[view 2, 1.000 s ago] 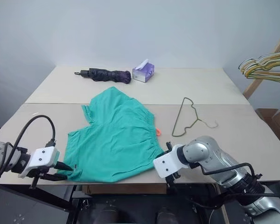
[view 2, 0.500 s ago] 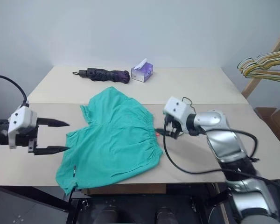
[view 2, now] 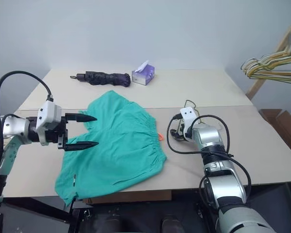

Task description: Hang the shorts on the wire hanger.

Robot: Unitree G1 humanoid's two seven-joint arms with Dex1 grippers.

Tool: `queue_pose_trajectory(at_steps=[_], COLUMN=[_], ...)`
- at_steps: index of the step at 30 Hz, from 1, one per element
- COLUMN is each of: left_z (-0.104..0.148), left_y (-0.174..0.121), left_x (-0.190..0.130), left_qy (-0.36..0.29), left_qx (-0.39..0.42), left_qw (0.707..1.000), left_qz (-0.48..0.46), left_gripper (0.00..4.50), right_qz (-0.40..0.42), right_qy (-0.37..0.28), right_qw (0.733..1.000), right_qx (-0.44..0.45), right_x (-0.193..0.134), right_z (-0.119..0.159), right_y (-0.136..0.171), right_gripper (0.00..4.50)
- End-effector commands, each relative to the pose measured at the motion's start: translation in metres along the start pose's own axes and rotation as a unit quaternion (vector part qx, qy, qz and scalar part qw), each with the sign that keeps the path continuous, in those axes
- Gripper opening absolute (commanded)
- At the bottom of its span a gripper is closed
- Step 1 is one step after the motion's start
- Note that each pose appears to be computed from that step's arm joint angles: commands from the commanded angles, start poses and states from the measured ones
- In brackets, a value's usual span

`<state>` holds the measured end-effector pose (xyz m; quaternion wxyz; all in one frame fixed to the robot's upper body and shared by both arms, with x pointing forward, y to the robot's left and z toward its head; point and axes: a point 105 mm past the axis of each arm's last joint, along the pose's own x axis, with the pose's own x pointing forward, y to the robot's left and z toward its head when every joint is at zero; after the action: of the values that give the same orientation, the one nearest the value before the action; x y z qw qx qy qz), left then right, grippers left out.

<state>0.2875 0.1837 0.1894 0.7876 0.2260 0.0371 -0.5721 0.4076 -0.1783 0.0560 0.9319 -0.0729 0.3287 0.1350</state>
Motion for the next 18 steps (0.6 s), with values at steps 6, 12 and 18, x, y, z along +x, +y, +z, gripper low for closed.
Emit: queue_pose_trajectory(at_steps=[6,12,18], left_z=[0.005,0.021,0.038], left_y=[0.003,0.005,0.002], left_x=[-0.003,0.0,0.012], left_qy=[0.002,-0.041,-0.088], left_qx=[0.02,0.015,0.009], left_qw=[1.0,0.999,0.996], left_qz=[0.003,0.0,-0.009], left_gripper=[4.48,4.48,4.48], right_qz=[-0.031,-0.01,-0.011], right_qy=[0.019,-0.038,-0.045], right_qw=[0.999,0.999,0.999], right_qx=[0.0,-0.011,0.001], right_x=[-0.037,-0.052,-0.033], right_z=[-0.035,-0.003,0.012], right_y=[-0.037,-0.031,-0.028], right_gripper=[4.5,4.5,4.5])
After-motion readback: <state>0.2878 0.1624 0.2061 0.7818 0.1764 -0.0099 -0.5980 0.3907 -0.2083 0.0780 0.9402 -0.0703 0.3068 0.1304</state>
